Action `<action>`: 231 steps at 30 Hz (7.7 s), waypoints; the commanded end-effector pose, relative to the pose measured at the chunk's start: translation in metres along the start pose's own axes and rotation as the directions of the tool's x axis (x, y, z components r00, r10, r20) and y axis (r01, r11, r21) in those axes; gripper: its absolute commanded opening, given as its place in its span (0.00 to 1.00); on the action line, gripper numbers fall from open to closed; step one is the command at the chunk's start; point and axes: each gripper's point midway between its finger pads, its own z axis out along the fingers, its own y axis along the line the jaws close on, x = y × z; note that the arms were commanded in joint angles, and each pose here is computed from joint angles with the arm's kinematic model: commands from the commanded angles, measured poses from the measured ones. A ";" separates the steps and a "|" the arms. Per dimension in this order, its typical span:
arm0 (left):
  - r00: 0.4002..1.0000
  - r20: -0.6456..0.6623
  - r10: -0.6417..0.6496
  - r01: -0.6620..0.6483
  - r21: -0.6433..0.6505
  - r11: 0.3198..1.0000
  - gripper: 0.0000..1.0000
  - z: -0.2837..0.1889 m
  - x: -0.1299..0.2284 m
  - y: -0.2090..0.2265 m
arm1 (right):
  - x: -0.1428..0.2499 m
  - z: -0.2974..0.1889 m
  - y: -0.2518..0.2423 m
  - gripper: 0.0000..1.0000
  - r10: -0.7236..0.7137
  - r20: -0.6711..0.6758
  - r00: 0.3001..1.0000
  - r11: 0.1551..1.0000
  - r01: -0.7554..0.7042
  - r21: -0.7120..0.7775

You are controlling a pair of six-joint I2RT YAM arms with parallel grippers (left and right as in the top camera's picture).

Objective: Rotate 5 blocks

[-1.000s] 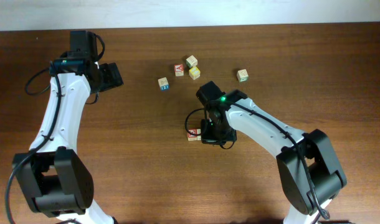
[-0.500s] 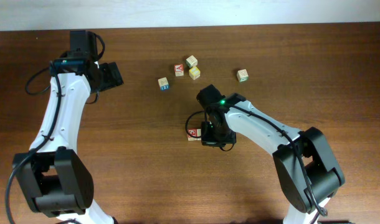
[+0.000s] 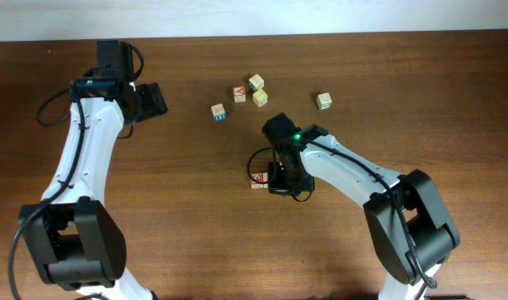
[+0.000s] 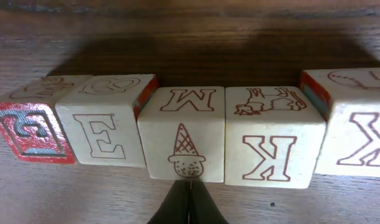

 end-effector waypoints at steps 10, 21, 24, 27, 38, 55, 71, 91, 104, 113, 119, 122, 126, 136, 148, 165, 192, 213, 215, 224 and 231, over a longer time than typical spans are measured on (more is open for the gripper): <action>1.000 -0.001 -0.012 0.012 0.005 1.000 0.99 0.002 -0.001 -0.002 | 0.000 0.006 -0.006 0.04 0.016 -0.009 1.000 1.000 -0.016 0.016; 1.000 -0.002 -0.012 0.012 0.004 1.000 0.99 0.002 -0.001 -0.002 | 0.000 0.003 -0.008 0.04 0.051 -0.049 0.998 0.998 -0.053 -0.035; 1.000 -0.002 -0.012 0.012 0.004 1.000 0.99 0.002 -0.001 -0.002 | 0.000 0.003 -0.008 0.04 0.051 -0.049 0.998 0.998 -0.053 -0.036; 1.000 -0.002 -0.012 0.012 0.004 1.000 0.99 0.002 -0.001 -0.002 | -0.001 0.003 -0.008 0.04 0.044 -0.048 0.998 0.998 -0.046 -0.037; 1.000 -0.002 -0.012 0.012 0.004 1.000 0.99 0.002 -0.001 -0.002 | -0.001 0.003 -0.008 0.04 0.042 -0.045 0.998 0.998 -0.044 -0.038; 1.000 -0.007 -0.011 0.011 0.003 1.000 0.99 0.002 0.000 -0.002 | -0.001 -0.002 -0.004 0.04 0.021 -0.045 0.999 0.998 -0.023 -0.052; 1.000 -0.012 -0.010 0.010 0.001 1.000 0.99 0.002 0.001 -0.001 | -0.004 -0.028 -0.029 0.04 0.000 0.031 1.000 0.996 -0.003 0.084; 1.000 -0.012 -0.010 0.010 0.001 1.000 0.99 0.002 0.001 -0.001 | 0.002 -0.021 -0.031 0.04 0.008 0.005 1.000 0.996 -0.008 0.086; 1.000 -0.012 -0.010 0.010 0.001 1.000 0.99 0.002 0.001 -0.001 | 0.003 -0.001 -0.033 0.04 0.015 -0.019 1.000 0.996 -0.013 0.083; 1.000 -0.012 -0.010 0.010 0.001 1.000 0.99 0.002 0.001 -0.001 | 0.001 0.000 -0.033 0.04 0.016 -0.017 1.000 0.997 -0.014 0.082; 1.000 -0.012 -0.010 0.010 0.001 1.000 0.99 0.002 0.001 -0.001 | -0.004 -0.001 -0.036 0.04 0.034 -0.014 0.999 0.997 -0.033 0.066; 1.000 -0.012 -0.011 0.011 0.001 1.000 0.99 0.002 0.001 -0.001 | -0.005 -0.001 -0.037 0.04 0.043 -0.017 0.999 0.998 -0.042 0.056; 1.000 -0.012 -0.010 0.010 0.001 1.000 0.99 0.002 0.001 -0.001 | -0.005 -0.001 -0.037 0.04 0.043 -0.017 0.999 0.998 -0.042 0.056; 1.000 -0.012 -0.010 0.010 0.001 1.000 0.99 0.002 0.001 -0.001 | -0.004 -0.016 -0.029 0.04 0.015 -0.028 1.000 0.999 -0.014 0.031; 1.000 -0.012 -0.010 0.010 0.001 1.000 0.99 0.002 0.001 -0.001 | -0.044 -0.053 -0.048 0.04 0.039 0.150 0.988 0.998 -0.046 0.047; 1.000 -0.013 -0.010 0.010 0.001 1.000 0.99 0.002 0.001 -0.001 | -0.097 -0.033 -0.053 0.04 0.015 0.304 0.953 0.996 -0.039 0.074; 1.000 -0.021 -0.010 0.010 0.018 1.000 0.99 0.002 0.003 -0.004 | -0.060 -0.015 -0.053 0.04 0.009 0.154 0.988 0.999 -0.017 0.051; 1.000 -0.021 -0.010 0.011 0.018 1.000 0.99 0.002 0.003 -0.004 | -0.054 -0.014 -0.055 0.04 0.011 0.127 0.992 0.998 -0.018 0.053; 1.000 -0.021 -0.010 0.010 0.018 1.000 0.99 0.002 0.003 -0.004 | -0.053 -0.014 -0.053 0.04 0.000 0.124 0.992 0.999 -0.006 0.047; 1.000 -0.021 -0.010 0.011 0.018 1.000 0.99 0.002 0.003 -0.004 | -0.055 -0.014 -0.053 0.04 -0.001 0.130 0.992 0.999 -0.005 0.045; 1.000 -0.021 -0.011 0.012 0.042 0.999 0.99 0.002 0.003 -0.008 | -0.090 -0.045 -0.056 0.04 0.038 0.233 0.972 0.999 -0.039 -0.001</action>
